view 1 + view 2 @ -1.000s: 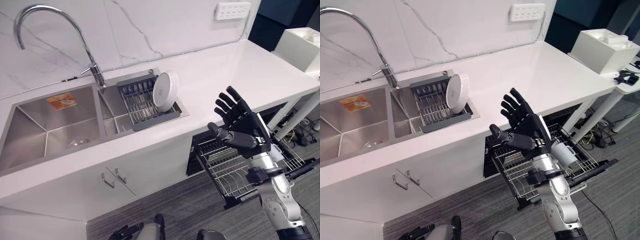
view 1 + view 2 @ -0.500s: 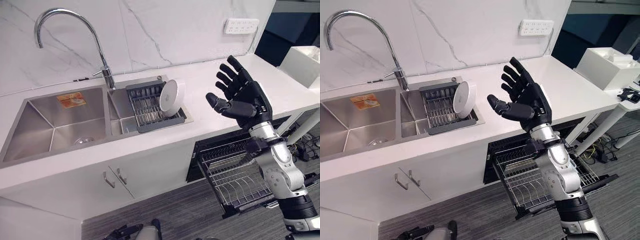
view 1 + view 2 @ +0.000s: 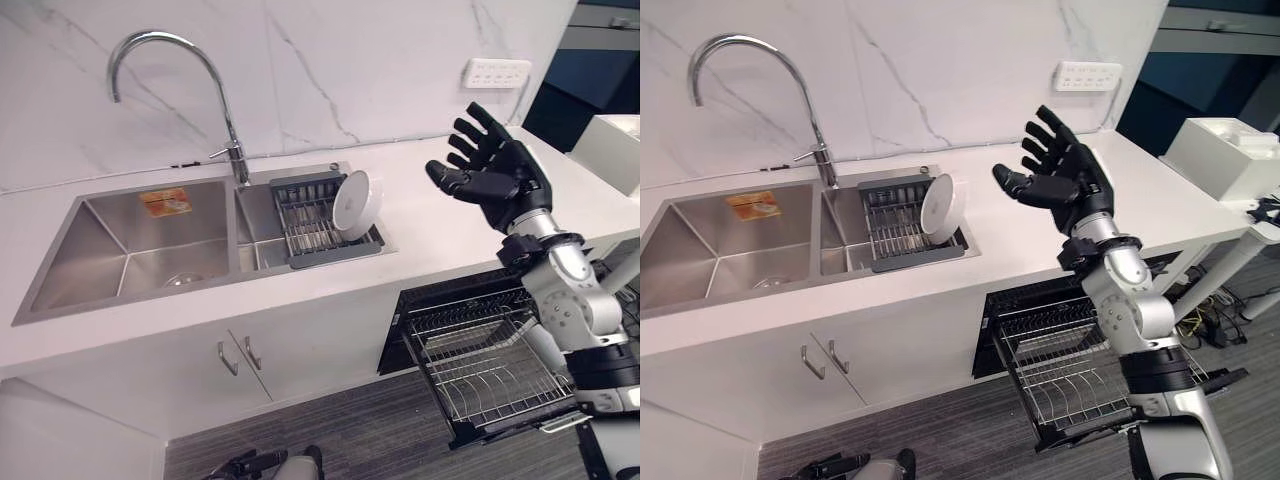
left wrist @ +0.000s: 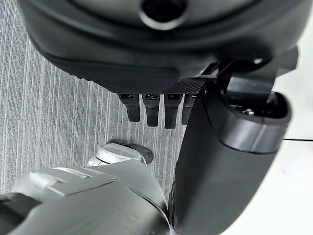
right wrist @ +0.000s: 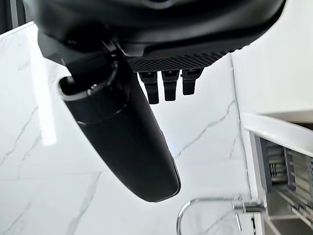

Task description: Place the dishes in the dishwasher.

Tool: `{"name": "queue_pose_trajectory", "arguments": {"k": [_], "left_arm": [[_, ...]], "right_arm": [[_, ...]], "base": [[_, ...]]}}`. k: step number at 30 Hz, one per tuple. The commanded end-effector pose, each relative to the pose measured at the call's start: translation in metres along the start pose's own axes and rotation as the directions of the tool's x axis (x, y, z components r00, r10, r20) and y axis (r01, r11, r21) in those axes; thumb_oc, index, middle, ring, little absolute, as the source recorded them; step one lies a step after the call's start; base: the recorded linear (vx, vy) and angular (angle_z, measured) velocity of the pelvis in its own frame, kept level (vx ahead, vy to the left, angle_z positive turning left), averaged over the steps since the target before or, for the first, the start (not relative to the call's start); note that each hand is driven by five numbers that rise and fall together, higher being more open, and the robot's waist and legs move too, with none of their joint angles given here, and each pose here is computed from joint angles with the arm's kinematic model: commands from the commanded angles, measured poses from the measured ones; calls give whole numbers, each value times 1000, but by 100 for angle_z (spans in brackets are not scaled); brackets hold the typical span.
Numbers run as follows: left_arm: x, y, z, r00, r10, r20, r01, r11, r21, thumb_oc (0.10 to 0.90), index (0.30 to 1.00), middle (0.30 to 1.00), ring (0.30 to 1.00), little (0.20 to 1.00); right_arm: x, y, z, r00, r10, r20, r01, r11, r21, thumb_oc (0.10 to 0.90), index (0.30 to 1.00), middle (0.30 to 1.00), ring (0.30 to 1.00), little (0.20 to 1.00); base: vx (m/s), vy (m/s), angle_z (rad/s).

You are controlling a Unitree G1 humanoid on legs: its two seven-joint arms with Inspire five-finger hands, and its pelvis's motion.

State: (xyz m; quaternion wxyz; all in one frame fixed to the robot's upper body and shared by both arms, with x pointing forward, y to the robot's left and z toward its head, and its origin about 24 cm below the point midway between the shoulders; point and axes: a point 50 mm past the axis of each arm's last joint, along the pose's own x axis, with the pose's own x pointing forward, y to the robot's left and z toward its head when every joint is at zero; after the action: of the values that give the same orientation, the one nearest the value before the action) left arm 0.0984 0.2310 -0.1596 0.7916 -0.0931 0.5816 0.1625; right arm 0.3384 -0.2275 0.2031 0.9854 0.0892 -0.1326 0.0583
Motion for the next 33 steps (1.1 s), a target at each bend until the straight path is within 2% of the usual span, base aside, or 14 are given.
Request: {"name": "queue_pose_trajectory", "arguments": {"k": [1, 16, 27, 31, 33], "left_arm": [[-13, 55, -62, 959, 171, -227, -122, 969, 216, 800, 900, 900, 900, 900], [-18, 75, -67, 948, 198, -251, -143, 965, 219, 800, 900, 900, 900, 900], [-17, 72, -65, 955, 177, -239, -120, 965, 233, 800, 900, 900, 900, 900], [-15, 71, -57, 965, 183, -187, -113, 936, 332, 800, 900, 900, 900, 900], [-15, 71, -57, 966, 181, -182, -112, 935, 337, 800, 900, 900, 900, 900]], "right_arm": [[26, 4, 67, 976, 16, 217, -26, 999, 45, 800, 900, 900, 900, 900], [37, -35, 59, 975, -142, 171, 130, 988, 81, 800, 900, 900, 900, 900], [39, -36, 42, 977, -171, 125, 150, 975, 162, 800, 900, 900, 900, 900], [40, -31, 33, 978, -180, 110, 154, 966, 210, 800, 900, 900, 900, 900], [40, -31, 31, 977, -183, 105, 156, 962, 222, 800, 900, 900, 900, 900]], "base": [[59, 36, 14], [46, 19, 10], [42, -1, 4], [61, -13, 2], [20, -4, 0]]}}
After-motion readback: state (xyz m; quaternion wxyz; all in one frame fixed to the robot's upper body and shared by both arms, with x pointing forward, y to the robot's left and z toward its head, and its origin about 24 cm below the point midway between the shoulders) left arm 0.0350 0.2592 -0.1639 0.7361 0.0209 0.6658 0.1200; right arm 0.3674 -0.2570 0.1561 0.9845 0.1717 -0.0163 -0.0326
